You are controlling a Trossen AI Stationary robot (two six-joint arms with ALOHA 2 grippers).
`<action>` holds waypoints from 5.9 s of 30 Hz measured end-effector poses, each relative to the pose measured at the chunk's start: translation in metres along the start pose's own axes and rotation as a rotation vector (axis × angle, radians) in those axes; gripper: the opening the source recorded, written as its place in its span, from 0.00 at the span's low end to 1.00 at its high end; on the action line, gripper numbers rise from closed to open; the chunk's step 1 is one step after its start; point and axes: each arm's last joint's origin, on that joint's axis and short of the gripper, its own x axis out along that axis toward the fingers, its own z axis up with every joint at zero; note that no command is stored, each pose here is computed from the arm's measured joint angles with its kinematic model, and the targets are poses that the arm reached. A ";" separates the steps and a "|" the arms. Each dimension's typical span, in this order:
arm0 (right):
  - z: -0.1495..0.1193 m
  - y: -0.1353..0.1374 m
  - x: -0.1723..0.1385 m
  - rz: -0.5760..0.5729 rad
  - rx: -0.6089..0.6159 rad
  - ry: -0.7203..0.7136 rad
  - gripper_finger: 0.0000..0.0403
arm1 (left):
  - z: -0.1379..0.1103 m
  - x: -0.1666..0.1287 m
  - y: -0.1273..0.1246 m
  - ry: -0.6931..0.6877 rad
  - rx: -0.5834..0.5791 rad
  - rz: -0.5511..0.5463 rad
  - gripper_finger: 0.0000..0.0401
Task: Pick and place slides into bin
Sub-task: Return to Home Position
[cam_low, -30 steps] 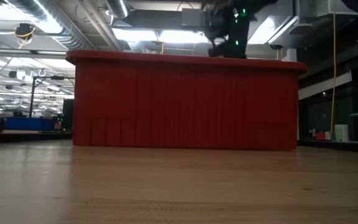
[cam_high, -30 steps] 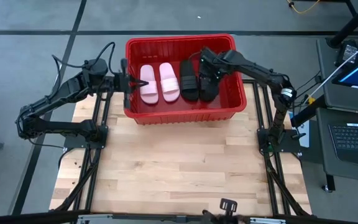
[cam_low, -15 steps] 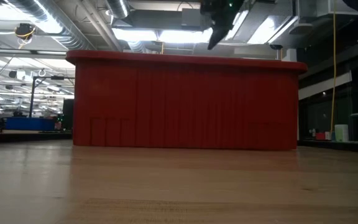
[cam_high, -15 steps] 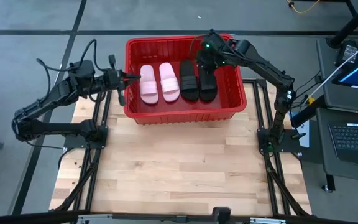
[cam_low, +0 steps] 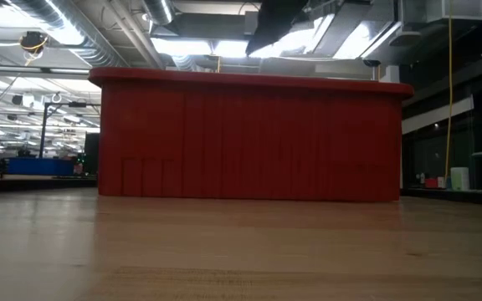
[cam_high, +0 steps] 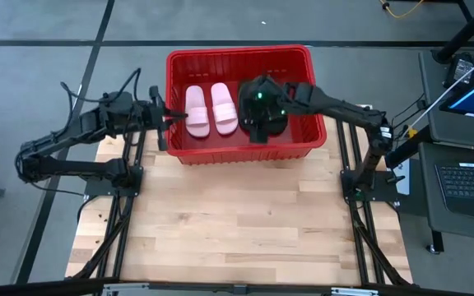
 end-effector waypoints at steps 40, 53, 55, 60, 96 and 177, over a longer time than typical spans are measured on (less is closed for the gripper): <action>-0.205 0.174 -0.079 0.030 0.183 -0.639 0.01 | -0.176 -0.009 -0.106 -0.466 -0.189 0.206 0.00; -0.228 0.169 -0.113 0.064 0.155 -0.757 0.01 | -0.175 -0.010 -0.109 -0.524 -0.160 0.092 0.00; -0.234 0.171 -0.112 0.075 0.148 -0.764 0.01 | -0.175 -0.010 -0.110 -0.527 -0.158 0.073 0.00; -0.256 0.175 -0.100 0.048 0.137 -0.783 0.01 | -0.176 -0.009 -0.111 -0.508 -0.182 0.057 0.01; -0.307 0.184 -0.059 -0.062 0.150 -0.971 0.02 | -0.178 -0.008 -0.112 -0.483 -0.215 0.042 0.02; -0.315 0.173 -0.046 0.051 0.158 -0.879 0.04 | -0.178 -0.008 -0.112 -0.483 -0.215 0.042 0.02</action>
